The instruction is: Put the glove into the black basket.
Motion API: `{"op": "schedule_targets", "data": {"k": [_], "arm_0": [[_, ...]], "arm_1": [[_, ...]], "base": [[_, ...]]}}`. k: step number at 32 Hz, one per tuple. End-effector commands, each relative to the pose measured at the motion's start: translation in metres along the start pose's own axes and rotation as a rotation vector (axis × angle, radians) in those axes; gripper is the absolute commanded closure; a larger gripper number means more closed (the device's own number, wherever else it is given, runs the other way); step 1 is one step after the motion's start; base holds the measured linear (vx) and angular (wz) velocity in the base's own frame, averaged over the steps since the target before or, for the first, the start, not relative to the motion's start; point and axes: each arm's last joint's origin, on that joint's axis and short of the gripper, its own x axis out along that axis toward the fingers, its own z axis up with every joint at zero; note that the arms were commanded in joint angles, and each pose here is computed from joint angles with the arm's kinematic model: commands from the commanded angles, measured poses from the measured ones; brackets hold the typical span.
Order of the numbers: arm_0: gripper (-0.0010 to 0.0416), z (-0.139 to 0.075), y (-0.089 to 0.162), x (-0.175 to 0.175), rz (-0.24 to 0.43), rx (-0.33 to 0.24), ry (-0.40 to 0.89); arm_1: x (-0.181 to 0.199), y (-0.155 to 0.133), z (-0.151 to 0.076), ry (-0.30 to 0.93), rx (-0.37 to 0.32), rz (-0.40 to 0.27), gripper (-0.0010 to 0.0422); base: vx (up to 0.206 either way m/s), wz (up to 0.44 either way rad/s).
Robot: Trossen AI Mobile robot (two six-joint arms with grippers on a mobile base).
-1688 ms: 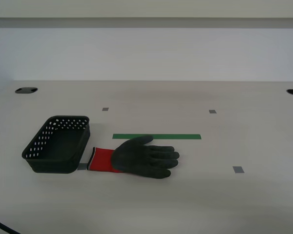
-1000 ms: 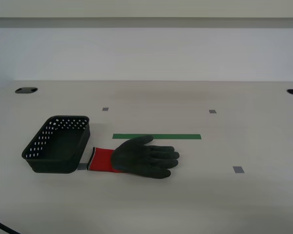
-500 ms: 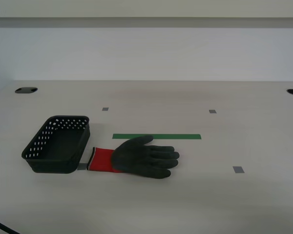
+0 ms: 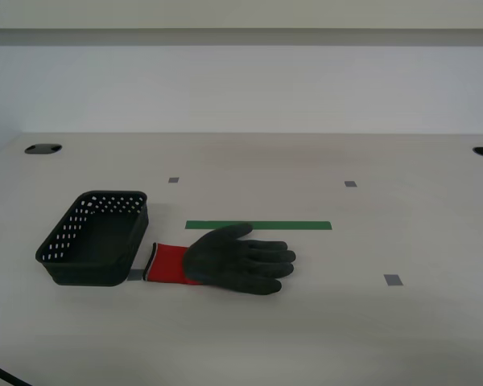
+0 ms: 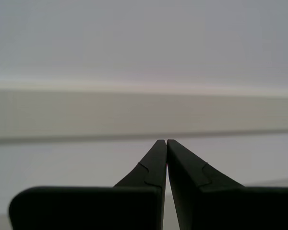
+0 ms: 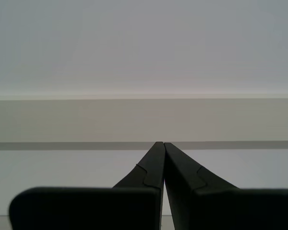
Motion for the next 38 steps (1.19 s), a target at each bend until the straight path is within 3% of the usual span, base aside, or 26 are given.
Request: {"op": "schedule_targets", "data": {"k": [1,6,10,17,20,30,36,38], "arm_0": [[0.0405,0.001,0.0,0.0,0.0,0.0,-0.005],[0.0405,0.001,0.0,0.0,0.0,0.0,-0.004],[0.0405,0.001,0.0,0.0,0.0,0.0,-0.005],[0.0405,0.001,0.0,0.0,0.0,0.0,-0.005],[0.0405,0.001,0.0,0.0,0.0,0.0,-0.005],[0.0405,0.001,0.0,0.0,0.0,0.0,-0.005],[0.0405,0.001,0.0,0.0,0.0,0.0,-0.005],[0.0405,0.001,0.0,0.0,0.0,0.0,-0.004]], "arm_1": [[0.013,-0.011,0.013,0.276,-0.01,-0.033,0.0412],[0.038,-0.036,0.019,0.612,0.099,-0.16,0.0412],[0.053,-0.061,0.014,0.729,0.114,-0.248,0.0412],[0.072,-0.115,-0.027,0.985,0.174,-0.417,0.0412],[0.081,-0.137,-0.056,1.098,0.259,-0.507,0.0412],[0.099,-0.168,-0.14,1.307,0.442,-0.69,0.0412],[0.107,-0.182,-0.178,1.301,0.547,-0.791,0.0412],[0.107,-0.191,-0.192,1.286,0.623,-0.866,0.0412]], "base": [[0.0,0.0],[0.0,0.0],[0.0,0.0],[0.0,0.0],[0.0,0.0],[0.0,0.0],[0.0,0.0],[0.0,0.0]]}}
